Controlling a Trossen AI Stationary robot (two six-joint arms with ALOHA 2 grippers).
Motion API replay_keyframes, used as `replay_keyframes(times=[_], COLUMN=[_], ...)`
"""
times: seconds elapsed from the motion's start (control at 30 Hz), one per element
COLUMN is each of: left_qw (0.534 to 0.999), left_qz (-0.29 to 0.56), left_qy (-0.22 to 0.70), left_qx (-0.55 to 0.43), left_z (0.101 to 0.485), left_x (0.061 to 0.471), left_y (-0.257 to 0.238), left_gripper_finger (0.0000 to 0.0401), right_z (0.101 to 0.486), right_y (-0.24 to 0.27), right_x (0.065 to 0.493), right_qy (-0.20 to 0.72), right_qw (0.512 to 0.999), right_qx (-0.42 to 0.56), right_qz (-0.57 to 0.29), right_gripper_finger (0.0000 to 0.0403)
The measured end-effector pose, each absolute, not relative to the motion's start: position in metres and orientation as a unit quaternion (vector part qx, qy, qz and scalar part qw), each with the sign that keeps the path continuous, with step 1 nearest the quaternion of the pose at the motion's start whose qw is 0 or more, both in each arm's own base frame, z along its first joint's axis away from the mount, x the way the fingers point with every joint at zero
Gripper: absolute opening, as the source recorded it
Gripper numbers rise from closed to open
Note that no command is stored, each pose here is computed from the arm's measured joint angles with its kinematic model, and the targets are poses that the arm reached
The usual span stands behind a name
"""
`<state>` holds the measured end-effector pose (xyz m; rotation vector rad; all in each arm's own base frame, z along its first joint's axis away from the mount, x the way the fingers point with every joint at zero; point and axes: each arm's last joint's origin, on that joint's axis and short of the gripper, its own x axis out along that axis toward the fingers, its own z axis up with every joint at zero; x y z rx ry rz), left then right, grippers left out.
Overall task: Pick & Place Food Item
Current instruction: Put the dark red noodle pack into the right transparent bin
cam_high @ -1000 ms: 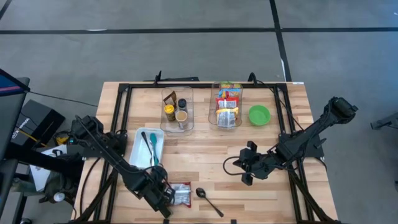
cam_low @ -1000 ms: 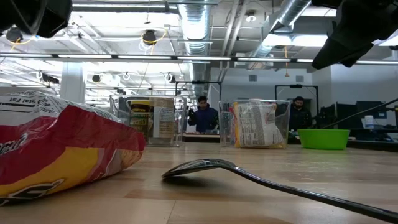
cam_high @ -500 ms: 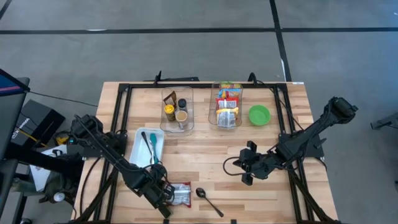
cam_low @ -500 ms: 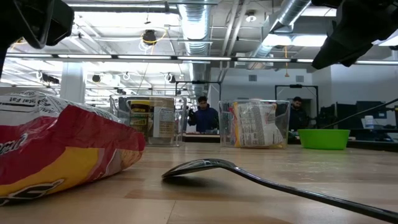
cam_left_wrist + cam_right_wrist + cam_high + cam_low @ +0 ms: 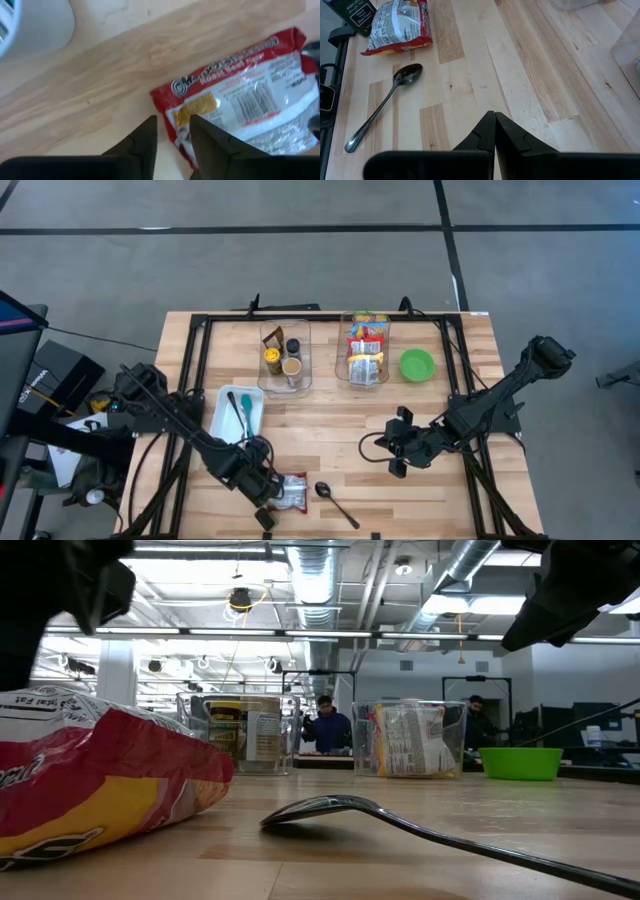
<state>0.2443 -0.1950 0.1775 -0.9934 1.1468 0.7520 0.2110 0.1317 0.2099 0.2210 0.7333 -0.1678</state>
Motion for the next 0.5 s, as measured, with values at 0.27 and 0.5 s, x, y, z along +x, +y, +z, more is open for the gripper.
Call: replay_keyframes(times=[0.27,0.5], left_qw=[0.664,0.663], left_qz=[0.332,0.311], left_qy=[0.509,0.502], left_qx=[-0.437,-0.460], left_z=[0.177,0.162], left_x=[0.248,0.247], left_y=[-0.190,-0.189], left_gripper_finger=[0.0132,0.0129], right_z=[0.210,0.210], right_y=[0.132,0.132], right_x=[0.211,0.211], right_qy=[0.357,0.357], right_qw=[0.924,0.924], right_qx=[0.108,0.108], right_qz=[-0.082,-0.082], right_gripper_finger=[0.0000,0.0000])
